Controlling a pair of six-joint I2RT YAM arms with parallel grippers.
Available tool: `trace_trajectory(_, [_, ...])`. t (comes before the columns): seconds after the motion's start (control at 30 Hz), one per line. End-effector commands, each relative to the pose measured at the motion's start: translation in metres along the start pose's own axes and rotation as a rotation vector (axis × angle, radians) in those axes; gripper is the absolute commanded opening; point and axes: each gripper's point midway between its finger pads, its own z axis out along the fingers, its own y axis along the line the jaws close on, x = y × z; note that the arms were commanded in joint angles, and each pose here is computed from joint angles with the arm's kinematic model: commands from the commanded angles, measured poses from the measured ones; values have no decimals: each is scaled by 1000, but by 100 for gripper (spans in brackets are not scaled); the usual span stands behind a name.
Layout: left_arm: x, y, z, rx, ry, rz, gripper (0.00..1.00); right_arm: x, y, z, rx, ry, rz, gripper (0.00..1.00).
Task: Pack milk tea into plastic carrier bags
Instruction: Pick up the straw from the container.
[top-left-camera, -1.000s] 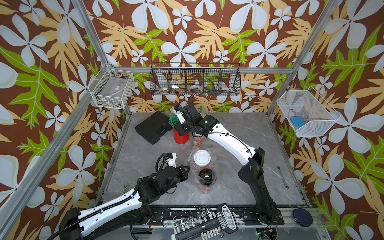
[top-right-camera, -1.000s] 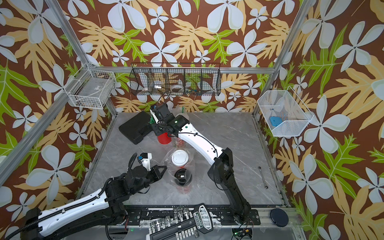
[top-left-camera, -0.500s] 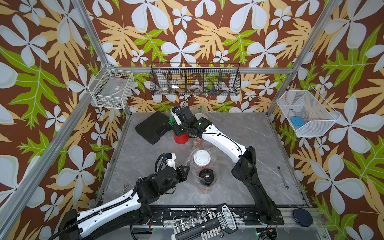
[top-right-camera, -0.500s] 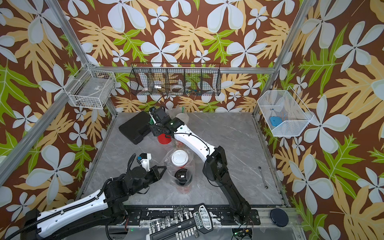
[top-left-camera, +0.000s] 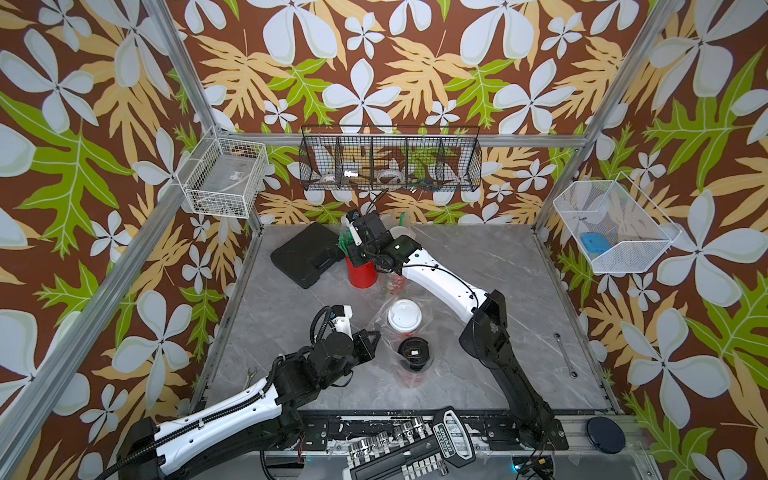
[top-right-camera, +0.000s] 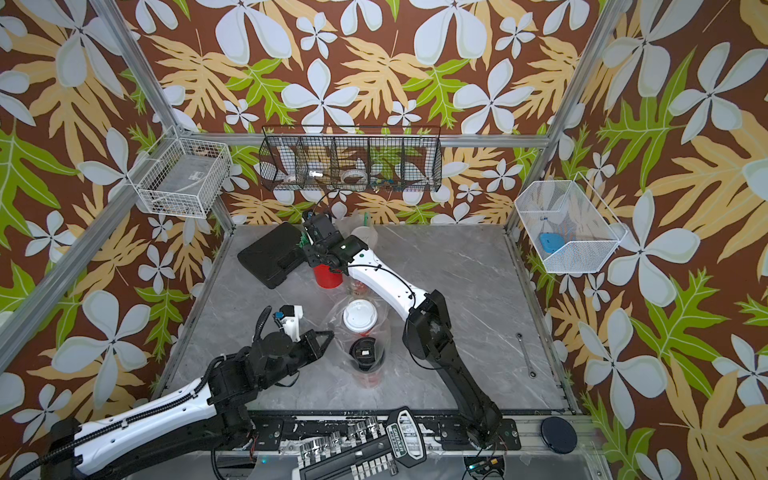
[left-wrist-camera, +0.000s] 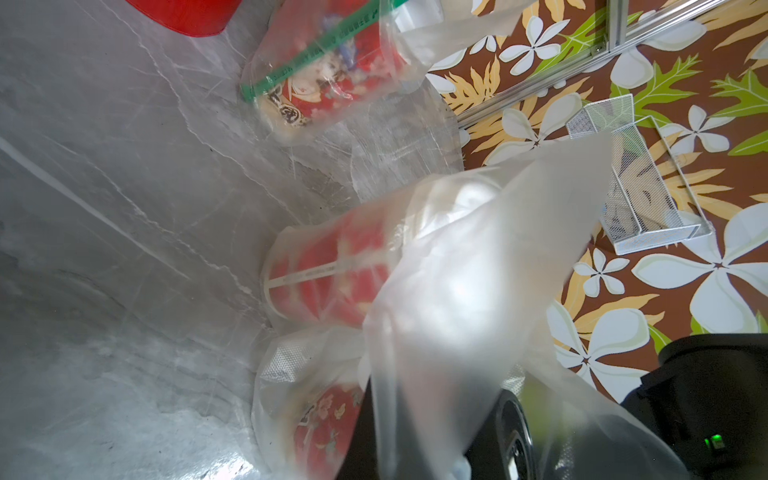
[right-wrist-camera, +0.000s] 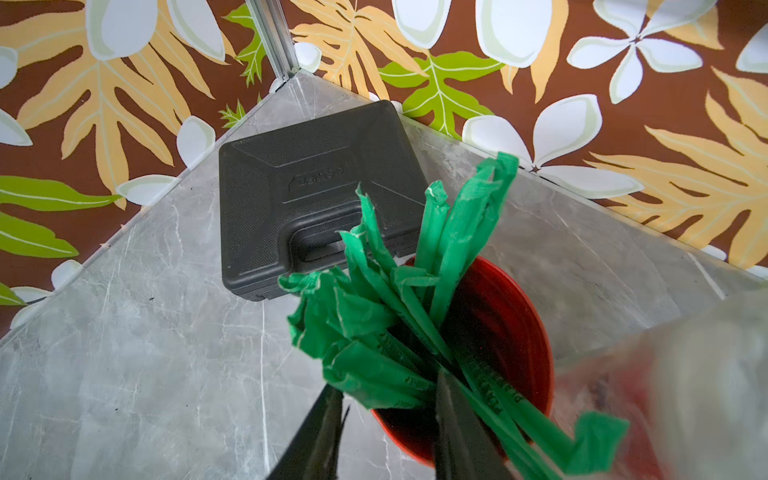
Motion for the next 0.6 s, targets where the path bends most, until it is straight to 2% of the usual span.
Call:
trace_trajectory(0.0, [-3, -7, -1, 23, -11, -4, 0, -5, 1, 2, -2, -23, 17, 31])
trace_trajectory(0.5, [-3, -10, 2, 30, -6, 3, 0, -24, -12, -29, 64, -61, 2, 0])
trace_trajectory(0.57, [-3, -11, 1, 32, -8, 3, 0, -30, -14, -37, 68, -74, 0, 0])
